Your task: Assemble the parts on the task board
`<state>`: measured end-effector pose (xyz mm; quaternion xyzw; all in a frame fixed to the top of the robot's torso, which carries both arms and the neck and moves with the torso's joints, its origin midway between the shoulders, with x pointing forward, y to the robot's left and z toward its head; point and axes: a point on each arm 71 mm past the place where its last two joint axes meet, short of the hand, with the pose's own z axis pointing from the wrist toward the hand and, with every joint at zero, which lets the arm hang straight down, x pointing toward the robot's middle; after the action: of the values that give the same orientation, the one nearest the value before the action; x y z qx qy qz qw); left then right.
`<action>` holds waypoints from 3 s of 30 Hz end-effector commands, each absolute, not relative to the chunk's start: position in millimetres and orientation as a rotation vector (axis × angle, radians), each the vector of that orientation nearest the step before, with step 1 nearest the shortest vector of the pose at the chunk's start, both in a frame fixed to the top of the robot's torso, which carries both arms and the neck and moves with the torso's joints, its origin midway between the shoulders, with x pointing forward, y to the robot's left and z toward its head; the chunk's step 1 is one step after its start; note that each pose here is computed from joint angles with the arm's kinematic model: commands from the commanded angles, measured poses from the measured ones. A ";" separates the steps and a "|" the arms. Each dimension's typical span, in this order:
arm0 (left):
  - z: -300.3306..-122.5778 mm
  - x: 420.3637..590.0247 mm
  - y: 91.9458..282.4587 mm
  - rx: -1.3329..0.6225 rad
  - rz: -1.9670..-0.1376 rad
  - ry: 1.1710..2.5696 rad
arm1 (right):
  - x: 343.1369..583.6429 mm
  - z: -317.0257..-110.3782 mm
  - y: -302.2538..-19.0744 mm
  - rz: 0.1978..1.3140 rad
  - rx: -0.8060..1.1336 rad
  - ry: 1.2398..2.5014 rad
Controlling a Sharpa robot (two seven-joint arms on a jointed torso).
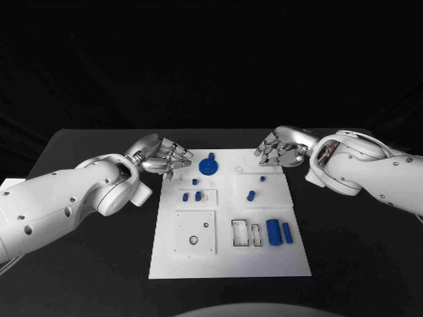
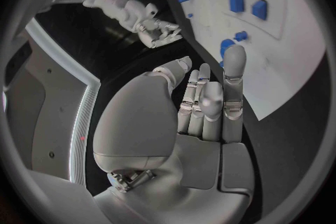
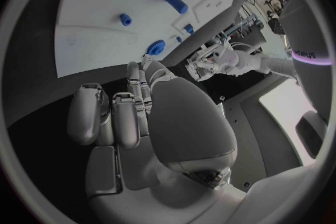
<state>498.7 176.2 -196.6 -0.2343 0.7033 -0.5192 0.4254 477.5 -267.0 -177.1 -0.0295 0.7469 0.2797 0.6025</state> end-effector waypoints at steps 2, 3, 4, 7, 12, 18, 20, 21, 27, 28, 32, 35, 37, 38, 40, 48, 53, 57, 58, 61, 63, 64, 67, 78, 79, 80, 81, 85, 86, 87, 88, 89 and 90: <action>-193.2 492.7 189.1 -1.171 -1.656 1.485 | 471.7 -184.3 -266.9 0.363 -0.342 1.748; -193.4 490.9 191.2 -1.198 -1.668 1.470 | 470.4 -185.2 -266.7 0.346 -0.360 1.748; -193.6 489.4 193.1 -1.220 -1.677 1.458 | 469.3 -186.0 -266.3 0.331 -0.376 1.748; -194.0 485.7 197.4 -1.261 -1.693 1.435 | 466.3 -188.6 -264.2 0.300 -0.412 1.747; -194.2 481.5 200.3 -1.287 -1.704 1.421 | 462.9 -191.9 -259.1 0.285 -0.447 1.746; -193.7 478.5 201.4 -1.295 -1.709 1.418 | 460.5 -195.6 -251.8 0.295 -0.469 1.745; -193.7 477.9 201.8 -1.297 -1.709 1.419 | 459.6 -197.0 -248.9 0.302 -0.476 1.748; -193.7 477.7 202.0 -1.298 -1.708 1.419 | 459.2 -197.6 -247.8 0.304 -0.479 1.750; -194.0 477.4 204.7 -1.304 -1.696 1.418 | 456.5 -201.0 -243.2 0.314 -0.500 1.769; -194.1 477.4 205.3 -1.305 -1.693 1.418 | 456.1 -201.7 -242.7 0.315 -0.501 1.774; -194.4 477.5 207.1 -1.309 -1.684 1.419 | 455.1 -204.3 -241.4 0.317 -0.506 1.791; -194.6 477.5 207.6 -1.311 -1.680 1.420 | 455.0 -206.0 -240.3 0.318 -0.509 1.800; -194.7 477.5 207.7 -1.311 -1.679 1.421 | 455.1 -206.9 -239.4 0.319 -0.512 1.805; -194.7 477.4 207.8 -1.312 -1.678 1.421 | 455.1 -207.5 -239.0 0.319 -0.513 1.808; -194.9 477.4 207.9 -1.314 -1.675 1.422 | 455.1 -208.6 -238.1 0.320 -0.515 1.813; -195.4 477.6 209.2 -1.318 -1.663 1.423 | 455.7 -212.6 -234.8 0.324 -0.521 1.826; -195.5 477.6 209.4 -1.319 -1.662 1.425 | 456.4 -215.1 -232.9 0.323 -0.524 1.831; -195.6 477.5 209.3 -1.321 -1.661 1.427 | 456.9 -216.5 -231.8 0.322 -0.527 1.833; -195.7 477.5 209.4 -1.321 -1.660 1.428 | 457.0 -216.6 -231.4 0.322 -0.527 1.832; -195.8 477.5 209.5 -1.322 -1.659 1.430 | 457.0 -216.5 -230.1 0.324 -0.524 1.827; -195.9 477.6 209.6 -1.322 -1.658 1.432 | 456.8 -216.1 -229.3 0.327 -0.522 1.822; -196.0 477.6 209.6 -1.322 -1.657 1.432 | 456.7 -215.8 -229.0 0.328 -0.521 1.819; -196.1 477.6 209.6 -1.322 -1.656 1.434 | 456.2 -214.8 -228.2 0.333 -0.517 1.809; -196.8 477.6 210.7 -1.327 -1.647 1.441 | 453.4 -200.5 -228.1 0.365 -0.470 1.740; -196.8 477.6 210.7 -1.328 -1.646 1.441 | 453.6 -198.4 -228.5 0.365 -0.467 1.733; -196.8 477.6 210.8 -1.328 -1.646 1.442 | 453.9 -196.5 -229.0 0.365 -0.464 1.727; -196.9 477.6 210.8 -1.329 -1.645 1.442 | 454.1 -194.5 -229.5 0.364 -0.461 1.722; -197.1 477.7 211.0 -1.330 -1.643 1.443 | 454.5 -187.6 -230.8 0.364 -0.453 1.702; -197.1 477.7 211.1 -1.330 -1.642 1.444 | 454.3 -186.1 -230.8 0.366 -0.451 1.698; -197.2 477.7 211.2 -1.331 -1.641 1.444 | 453.9 -184.7 -230.6 0.368 -0.449 1.695; -197.2 477.7 211.4 -1.331 -1.641 1.444 | 453.4 -183.5 -230.2 0.372 -0.446 1.694; -197.3 477.7 211.6 -1.331 -1.640 1.444 | 452.7 -182.4 -229.4 0.377 -0.444 1.692; -197.3 477.7 211.8 -1.332 -1.639 1.444 | 451.6 -180.7 -228.0 0.383 -0.443 1.689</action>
<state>477.9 211.8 -197.6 -0.4979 0.5410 -0.6133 0.2885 452.3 -229.7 -183.0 -0.2002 0.7407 0.1618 0.6206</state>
